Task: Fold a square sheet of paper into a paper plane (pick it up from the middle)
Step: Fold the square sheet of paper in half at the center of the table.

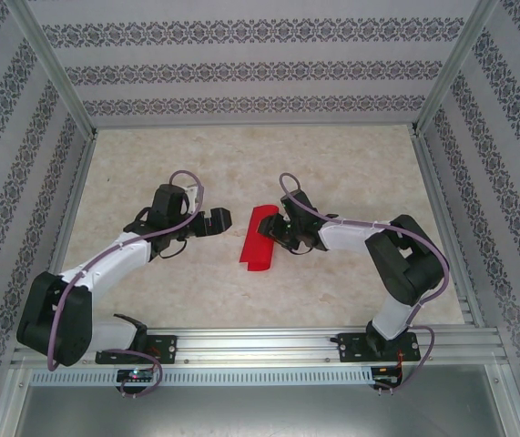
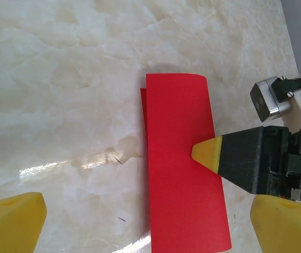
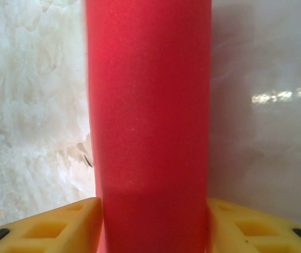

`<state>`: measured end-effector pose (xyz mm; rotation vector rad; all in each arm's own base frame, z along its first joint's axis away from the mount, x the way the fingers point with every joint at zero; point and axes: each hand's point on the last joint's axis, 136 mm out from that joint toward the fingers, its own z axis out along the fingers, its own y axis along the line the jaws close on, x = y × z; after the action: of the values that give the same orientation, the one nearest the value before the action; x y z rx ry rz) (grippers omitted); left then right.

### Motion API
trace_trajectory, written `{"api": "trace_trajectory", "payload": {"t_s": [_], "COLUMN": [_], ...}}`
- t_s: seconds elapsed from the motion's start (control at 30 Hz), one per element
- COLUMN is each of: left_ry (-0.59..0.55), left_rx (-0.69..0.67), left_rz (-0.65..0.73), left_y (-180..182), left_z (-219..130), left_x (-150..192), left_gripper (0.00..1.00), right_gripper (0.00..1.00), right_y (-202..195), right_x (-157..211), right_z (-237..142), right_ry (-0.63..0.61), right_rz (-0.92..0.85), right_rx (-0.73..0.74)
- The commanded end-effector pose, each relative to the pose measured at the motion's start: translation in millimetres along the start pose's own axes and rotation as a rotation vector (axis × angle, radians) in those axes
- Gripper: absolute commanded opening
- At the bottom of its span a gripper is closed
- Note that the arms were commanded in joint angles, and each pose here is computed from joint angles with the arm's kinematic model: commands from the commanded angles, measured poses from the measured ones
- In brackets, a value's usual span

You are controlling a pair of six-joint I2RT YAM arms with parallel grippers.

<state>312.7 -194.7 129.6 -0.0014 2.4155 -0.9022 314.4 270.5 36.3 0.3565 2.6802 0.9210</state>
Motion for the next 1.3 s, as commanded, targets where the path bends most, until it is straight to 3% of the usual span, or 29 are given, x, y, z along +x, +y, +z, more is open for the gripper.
{"api": "trace_trajectory", "payload": {"t_s": [0.0, 0.17, 0.67, 0.8, 1.27], "left_ry": [0.011, 0.040, 0.074, 0.077, 0.083], "left_rx": [0.041, 0.043, 0.043, 0.044, 0.033], "left_rz": [0.026, 0.047, 0.029, 0.021, 0.024], "left_y": [-17, -21, -25, -25, -22], "left_z": [3, 9, 17, 19, 20], "left_x": [-4, 3, 9, 10, 14], "left_gripper": [1.00, 1.00, 0.92, 0.92, 0.92], "right_gripper": [0.57, 0.65, 0.64, 0.66, 0.70], "right_y": [-15, -25, -39, -34, -53], "right_x": [-4, -3, 0, 6, 18], "right_z": [-3, -8, -16, -8, 3], "right_ry": [-0.017, -0.004, 0.060, 0.093, 0.156], "right_rz": [-0.039, -0.066, -0.126, -0.149, -0.170], "right_rx": [0.084, 0.140, 0.234, 0.209, 0.351]}}
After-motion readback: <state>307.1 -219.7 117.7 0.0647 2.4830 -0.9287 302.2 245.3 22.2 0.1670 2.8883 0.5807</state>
